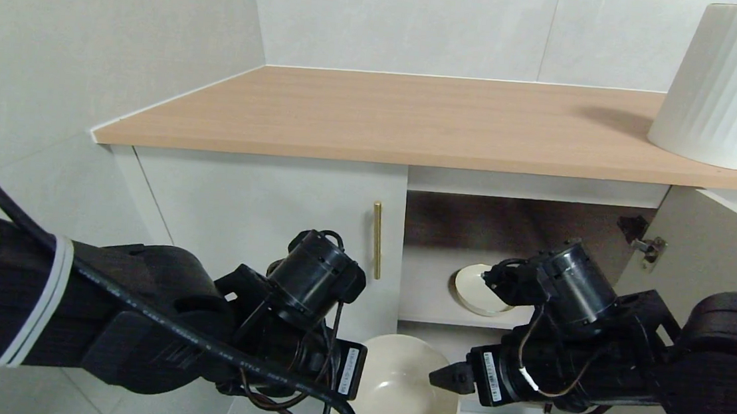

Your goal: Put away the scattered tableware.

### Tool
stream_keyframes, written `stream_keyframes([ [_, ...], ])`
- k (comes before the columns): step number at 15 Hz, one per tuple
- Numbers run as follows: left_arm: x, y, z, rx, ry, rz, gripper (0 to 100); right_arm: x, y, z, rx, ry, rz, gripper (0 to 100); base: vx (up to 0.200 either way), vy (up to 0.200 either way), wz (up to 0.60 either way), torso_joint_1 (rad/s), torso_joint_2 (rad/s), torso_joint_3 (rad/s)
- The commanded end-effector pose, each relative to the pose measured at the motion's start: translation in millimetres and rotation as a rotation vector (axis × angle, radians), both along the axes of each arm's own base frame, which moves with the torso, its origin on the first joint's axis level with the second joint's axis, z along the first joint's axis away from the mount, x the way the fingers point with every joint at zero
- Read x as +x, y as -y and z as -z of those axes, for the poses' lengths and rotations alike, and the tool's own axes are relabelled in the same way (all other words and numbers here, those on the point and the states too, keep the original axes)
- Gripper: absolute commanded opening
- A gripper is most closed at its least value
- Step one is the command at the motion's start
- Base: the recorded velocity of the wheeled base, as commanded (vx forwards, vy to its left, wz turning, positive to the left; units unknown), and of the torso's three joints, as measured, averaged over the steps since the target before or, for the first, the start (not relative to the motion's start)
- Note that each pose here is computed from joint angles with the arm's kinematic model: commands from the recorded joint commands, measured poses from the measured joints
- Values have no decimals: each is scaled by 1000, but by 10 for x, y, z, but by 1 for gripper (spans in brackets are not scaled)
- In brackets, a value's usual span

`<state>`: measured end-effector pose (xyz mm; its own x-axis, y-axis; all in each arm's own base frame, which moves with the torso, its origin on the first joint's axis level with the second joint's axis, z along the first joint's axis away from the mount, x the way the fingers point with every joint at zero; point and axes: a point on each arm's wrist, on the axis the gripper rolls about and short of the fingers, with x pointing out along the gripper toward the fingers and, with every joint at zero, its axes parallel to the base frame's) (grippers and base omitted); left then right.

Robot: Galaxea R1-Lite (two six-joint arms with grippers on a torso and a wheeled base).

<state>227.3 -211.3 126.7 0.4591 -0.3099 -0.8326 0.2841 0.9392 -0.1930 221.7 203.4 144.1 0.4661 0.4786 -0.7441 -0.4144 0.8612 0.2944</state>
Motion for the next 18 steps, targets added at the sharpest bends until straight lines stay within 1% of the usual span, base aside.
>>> stream_keyframes([
  [1, -18, 19, 15, 5, -3, 8, 0, 30, -46, 101, -22, -25, -2, 100, 0, 0, 0, 0, 0, 0],
  [5, -29, 41, 42, 12, -9, 15, 0, 29, -64, 116, -23, -27, -6, 100, 0, 0, 0, 0, 0, 0],
  [6, -31, 46, 47, 13, -10, 16, 0, 28, -77, 126, -25, -30, -8, 0, 0, 0, 0, 0, 0, 0],
  [18, -28, 55, 58, 15, -13, 16, 0, 27, -95, 163, -33, -39, -12, 0, 0, 0, 0, 0, 0, 0],
])
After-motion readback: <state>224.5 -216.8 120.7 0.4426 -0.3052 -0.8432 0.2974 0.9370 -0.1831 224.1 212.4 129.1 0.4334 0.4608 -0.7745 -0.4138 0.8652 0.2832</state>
